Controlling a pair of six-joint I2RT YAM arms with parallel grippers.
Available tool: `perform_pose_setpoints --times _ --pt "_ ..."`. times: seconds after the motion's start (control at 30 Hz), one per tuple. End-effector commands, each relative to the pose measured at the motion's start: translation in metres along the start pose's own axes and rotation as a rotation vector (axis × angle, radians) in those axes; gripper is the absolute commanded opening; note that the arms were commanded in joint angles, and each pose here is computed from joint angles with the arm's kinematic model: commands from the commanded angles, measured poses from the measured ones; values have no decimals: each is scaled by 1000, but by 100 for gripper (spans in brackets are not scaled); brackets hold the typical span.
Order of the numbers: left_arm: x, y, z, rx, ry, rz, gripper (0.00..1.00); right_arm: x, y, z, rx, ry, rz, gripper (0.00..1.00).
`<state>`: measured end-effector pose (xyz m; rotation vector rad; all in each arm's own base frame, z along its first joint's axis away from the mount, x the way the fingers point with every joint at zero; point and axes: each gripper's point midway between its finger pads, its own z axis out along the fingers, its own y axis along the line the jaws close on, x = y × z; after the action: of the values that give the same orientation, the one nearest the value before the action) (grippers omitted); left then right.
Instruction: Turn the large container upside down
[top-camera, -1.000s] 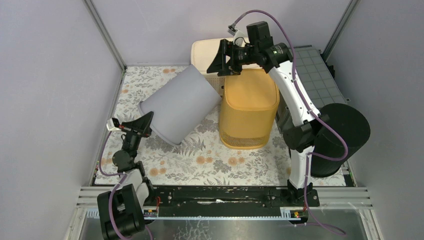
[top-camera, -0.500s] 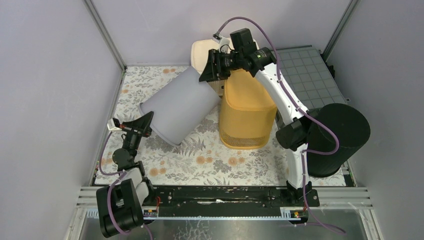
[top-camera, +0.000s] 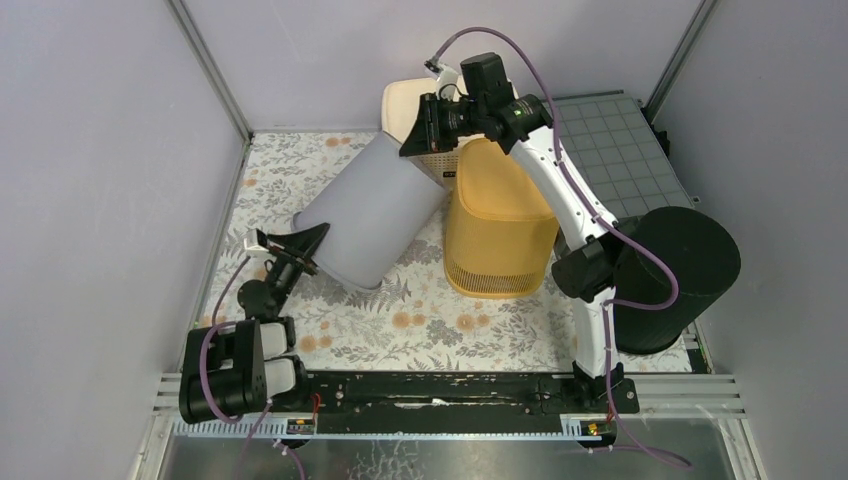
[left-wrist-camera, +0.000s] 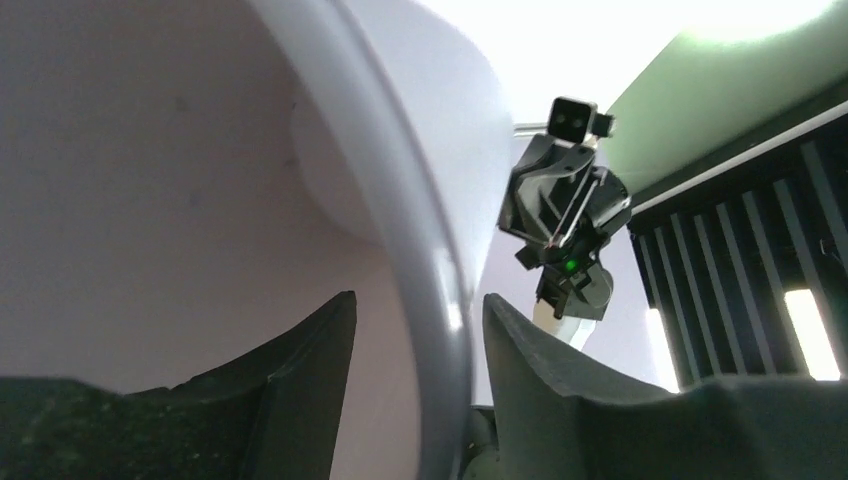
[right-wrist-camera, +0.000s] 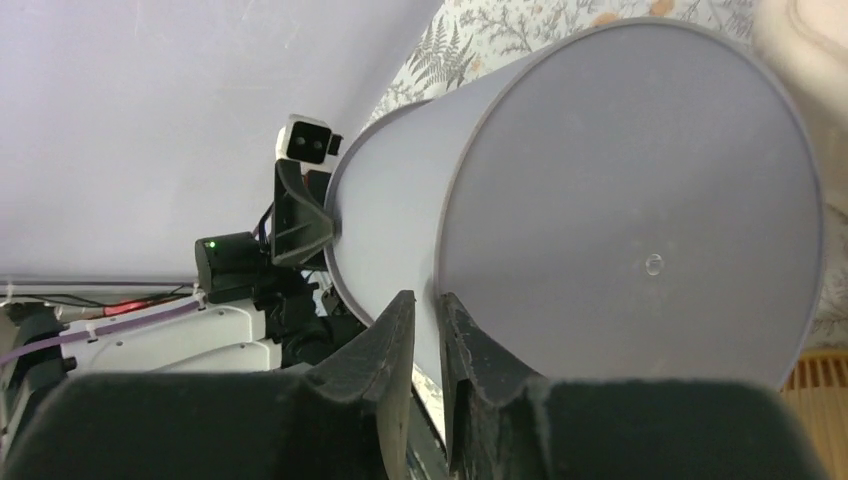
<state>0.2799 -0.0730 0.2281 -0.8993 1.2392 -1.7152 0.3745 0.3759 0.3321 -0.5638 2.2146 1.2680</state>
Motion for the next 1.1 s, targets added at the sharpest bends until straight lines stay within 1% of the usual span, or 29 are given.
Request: perform_pose_setpoints --times 0.0,0.07,0.13,0.4,0.73,0.83,0.9,1.0,1.07 --pt "21 -10 10 54 114 100 62 14 61 -7 -167 48 -47 22" --pt "23 1 11 25 128 92 67 16 63 -6 -170 52 -50 22" --pt "24 11 9 -7 137 86 69 19 64 -4 -174 61 -51 22" --pt "32 45 -4 -112 175 78 70 30 76 -2 -190 84 -68 22" --pt "41 96 -19 -281 268 47 73 38 81 -2 -180 102 -76 22" --pt "44 111 -25 -345 298 36 74 40 79 -2 -172 108 -74 26" --pt "45 120 -29 -385 306 40 74 40 78 -2 -168 110 -72 30" --pt "42 134 -33 -462 313 78 75 42 76 -2 -161 114 -70 34" --pt "37 146 -37 -553 315 125 77 43 74 -1 -156 118 -69 38"
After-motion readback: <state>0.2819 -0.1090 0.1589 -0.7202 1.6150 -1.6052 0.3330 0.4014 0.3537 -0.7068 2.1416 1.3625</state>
